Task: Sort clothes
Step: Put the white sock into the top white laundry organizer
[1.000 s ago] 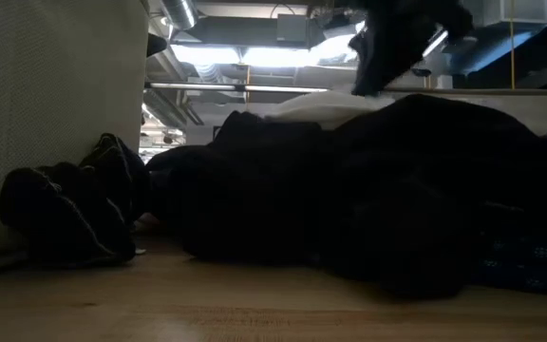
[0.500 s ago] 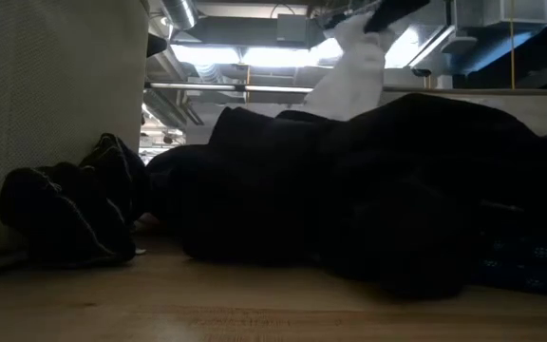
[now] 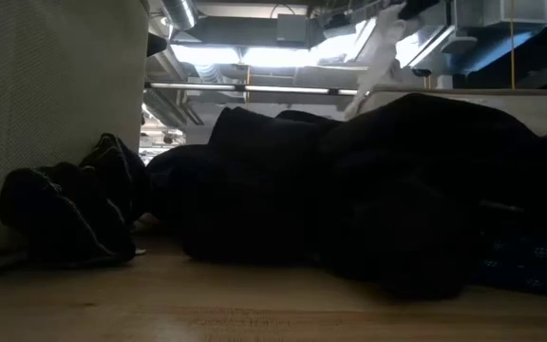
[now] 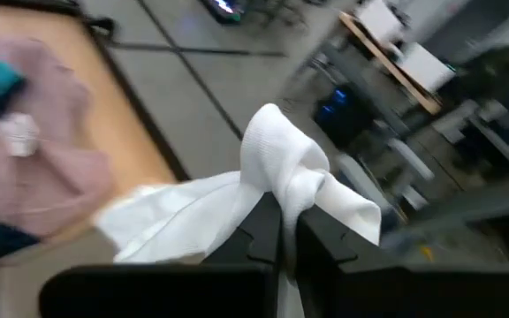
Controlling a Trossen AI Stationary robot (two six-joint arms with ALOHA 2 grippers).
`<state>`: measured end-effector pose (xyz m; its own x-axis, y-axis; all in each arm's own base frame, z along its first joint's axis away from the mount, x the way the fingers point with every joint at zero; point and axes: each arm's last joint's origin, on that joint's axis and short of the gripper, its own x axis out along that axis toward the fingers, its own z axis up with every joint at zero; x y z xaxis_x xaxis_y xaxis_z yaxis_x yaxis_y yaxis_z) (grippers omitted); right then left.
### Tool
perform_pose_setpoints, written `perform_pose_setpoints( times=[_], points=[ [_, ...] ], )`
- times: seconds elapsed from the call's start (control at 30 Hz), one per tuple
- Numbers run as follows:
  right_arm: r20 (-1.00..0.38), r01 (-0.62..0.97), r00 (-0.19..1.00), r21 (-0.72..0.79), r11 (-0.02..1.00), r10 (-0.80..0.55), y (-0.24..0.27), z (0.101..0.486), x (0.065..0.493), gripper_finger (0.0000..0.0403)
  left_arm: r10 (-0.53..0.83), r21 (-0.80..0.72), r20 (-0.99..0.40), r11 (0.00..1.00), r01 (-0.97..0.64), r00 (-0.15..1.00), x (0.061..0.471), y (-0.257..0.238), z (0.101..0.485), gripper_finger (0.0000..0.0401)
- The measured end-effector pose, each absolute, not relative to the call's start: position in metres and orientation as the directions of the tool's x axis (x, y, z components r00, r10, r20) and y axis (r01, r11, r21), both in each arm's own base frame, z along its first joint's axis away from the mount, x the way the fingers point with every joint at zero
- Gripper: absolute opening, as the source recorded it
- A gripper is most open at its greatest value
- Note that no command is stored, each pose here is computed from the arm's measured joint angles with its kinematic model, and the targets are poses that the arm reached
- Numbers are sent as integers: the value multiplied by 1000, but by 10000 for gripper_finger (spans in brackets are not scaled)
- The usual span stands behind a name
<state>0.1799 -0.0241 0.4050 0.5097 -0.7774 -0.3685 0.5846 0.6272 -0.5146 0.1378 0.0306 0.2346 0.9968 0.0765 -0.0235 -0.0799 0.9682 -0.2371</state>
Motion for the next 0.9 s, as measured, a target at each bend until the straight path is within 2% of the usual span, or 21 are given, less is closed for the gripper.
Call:
perform_pose_setpoints(
  times=[0.2, 0.3, 0.5, 0.73, 0.9],
  points=[
    [-383, 687, 326, -532, 495, -864, -58, 399, 170, 23, 76, -237, -23, 968, -80, 997, 138, 31, 235, 1],
    [-434, 717, 269, -506, 480, -860, -75, 385, 168, 24, 77, -241, -23, 967, -80, 997, 138, 31, 235, 1],
    [-561, 726, 257, -426, 540, -787, -97, 344, 168, 24, 76, -240, -23, 968, -79, 997, 138, 31, 235, 1],
    [-593, 736, 234, -410, 539, -771, -109, 300, 171, 24, 77, -236, -23, 969, -80, 997, 138, 31, 235, 1],
    [-609, 743, 214, -407, 532, -764, -110, 285, 170, 24, 76, -254, -23, 964, -80, 997, 138, 31, 235, 1]
  ],
)
